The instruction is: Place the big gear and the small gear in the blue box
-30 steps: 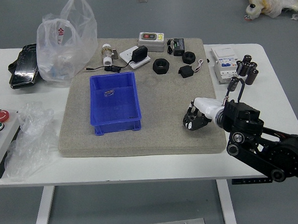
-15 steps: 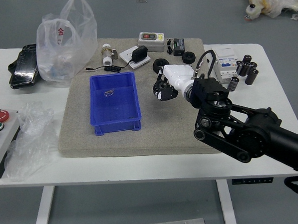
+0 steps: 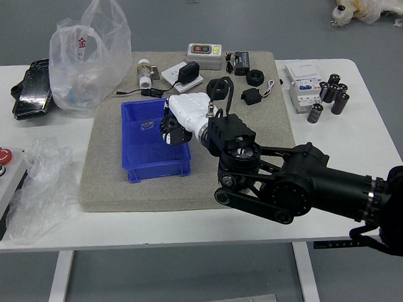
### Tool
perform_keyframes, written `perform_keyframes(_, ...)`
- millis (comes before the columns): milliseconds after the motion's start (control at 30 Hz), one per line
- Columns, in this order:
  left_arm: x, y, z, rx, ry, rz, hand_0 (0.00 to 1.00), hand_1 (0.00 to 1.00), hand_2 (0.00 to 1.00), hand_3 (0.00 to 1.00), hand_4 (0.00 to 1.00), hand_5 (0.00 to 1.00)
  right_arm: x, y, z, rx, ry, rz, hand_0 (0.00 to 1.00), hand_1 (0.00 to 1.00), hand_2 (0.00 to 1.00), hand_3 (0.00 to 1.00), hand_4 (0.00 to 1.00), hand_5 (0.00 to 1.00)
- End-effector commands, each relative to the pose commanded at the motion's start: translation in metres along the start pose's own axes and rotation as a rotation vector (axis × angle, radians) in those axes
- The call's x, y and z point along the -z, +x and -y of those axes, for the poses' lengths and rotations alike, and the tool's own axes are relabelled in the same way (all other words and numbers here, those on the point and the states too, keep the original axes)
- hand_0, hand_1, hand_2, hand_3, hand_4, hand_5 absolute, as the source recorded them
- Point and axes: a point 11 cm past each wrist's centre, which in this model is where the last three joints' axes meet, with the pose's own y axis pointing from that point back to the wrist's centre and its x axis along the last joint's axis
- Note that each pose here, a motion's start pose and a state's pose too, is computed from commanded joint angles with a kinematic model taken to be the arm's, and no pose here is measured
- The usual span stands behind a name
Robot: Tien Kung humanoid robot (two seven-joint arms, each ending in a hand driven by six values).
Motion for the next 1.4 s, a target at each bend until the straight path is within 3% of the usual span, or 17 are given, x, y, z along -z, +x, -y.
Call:
perform_keyframes(133,-0.002,0.0,0.0,0.001,-0.005,0.003,0.648,0.596,0.574,0.642,0.651,0.307,0.001,-0.004,0.0,0.023,0.014,0.005,0.474,0.739,0.866,0.871,0.669,0.242)
perform_keyframes(167,-0.003,0.0,0.0,0.001,-0.005,0.003,0.648,0.595,0.574,0.641,0.652,0.309,0.001,-0.005,0.0,0.027,0.016,0.007,0.671,0.927,0.998,0.998,0.79,0.314)
perform_keyframes(333,-0.004,0.002,-0.001,-0.002,-0.008,0.006,0.648,0.595,0.574,0.641,0.652,0.309,-0.001,-0.006,0.0,0.031,0.022,0.019,0.671,0.927,0.998,0.998,0.79,0.314)
perform_keyframes(367,-0.005,0.002,-0.001,-0.003,-0.009,0.007,0.648,0.596,0.574,0.641,0.652,0.309,-0.001,-0.005,0.0,0.03,0.022,0.022,0.753,0.979,0.998,0.998,0.832,0.335)
perform_keyframes(467,-0.006,0.004,-0.001,-0.005,-0.012,0.008,0.648,0.596,0.574,0.641,0.652,0.309,-0.003,-0.001,0.0,0.008,0.026,0.045,0.753,0.979,0.998,0.998,0.832,0.335)
perform_keyframes(633,-0.01,0.009,-0.002,-0.013,-0.018,0.017,0.648,0.596,0.574,0.641,0.652,0.309,-0.02,0.021,-0.004,-0.102,0.041,0.168,0.722,0.96,0.998,0.998,0.83,0.366)
perform_keyframes(733,-0.011,0.012,-0.002,-0.02,-0.023,0.018,0.648,0.596,0.574,0.641,0.652,0.309,-0.041,0.033,-0.012,-0.161,0.044,0.282,0.722,0.96,0.998,0.998,0.83,0.366)
perform_keyframes(767,-0.01,0.012,-0.002,-0.021,-0.023,0.017,0.648,0.596,0.574,0.642,0.652,0.309,-0.051,0.038,-0.015,-0.187,0.043,0.335,0.68,0.867,0.907,0.921,0.761,0.392)
perform_keyframes(933,-0.004,0.009,0.0,-0.018,-0.02,0.012,0.648,0.596,0.574,0.642,0.652,0.309,-0.102,0.064,-0.037,-0.323,0.047,0.583,0.68,0.867,0.907,0.921,0.761,0.392)
perform_keyframes(967,-0.003,0.009,0.0,-0.016,-0.018,0.013,0.648,0.596,0.574,0.641,0.653,0.309,-0.114,0.068,-0.042,-0.347,0.048,0.633,0.651,0.8,0.822,0.809,0.74,0.431)
perform_keyframes(1000,-0.001,0.007,0.0,-0.015,-0.019,0.01,0.648,0.596,0.574,0.641,0.653,0.309,-0.13,0.071,-0.049,-0.369,0.048,0.688,0.651,0.8,0.822,0.809,0.74,0.431)
perform_keyframes(1133,-0.001,0.005,0.001,-0.013,-0.026,0.006,0.648,0.596,0.574,0.641,0.653,0.309,-0.171,0.07,-0.066,-0.411,0.055,0.85,0.651,0.8,0.822,0.809,0.74,0.431)
perform_keyframes(1167,-0.001,0.005,0.001,-0.012,-0.029,0.005,0.648,0.596,0.574,0.641,0.651,0.308,-0.183,0.068,-0.071,-0.423,0.059,0.899,0.651,0.779,0.794,0.761,0.754,0.5)
perform_keyframes(1333,0.001,0.004,0.001,-0.012,-0.031,0.004,0.648,0.596,0.574,0.641,0.651,0.308,-0.229,0.059,-0.1,-0.508,0.086,1.133,0.651,0.779,0.794,0.761,0.754,0.5)
perform_keyframes(1367,0.002,0.004,0.001,-0.011,-0.03,0.004,0.648,0.595,0.574,0.641,0.649,0.306,-0.241,0.055,-0.109,-0.538,0.092,1.196,0.651,0.758,0.776,0.754,0.772,0.567)
perform_keyframes(1400,0.003,0.004,0.001,-0.011,-0.029,0.003,0.648,0.595,0.574,0.641,0.649,0.306,-0.247,0.053,-0.113,-0.553,0.094,1.222,0.651,0.758,0.776,0.754,0.772,0.567)
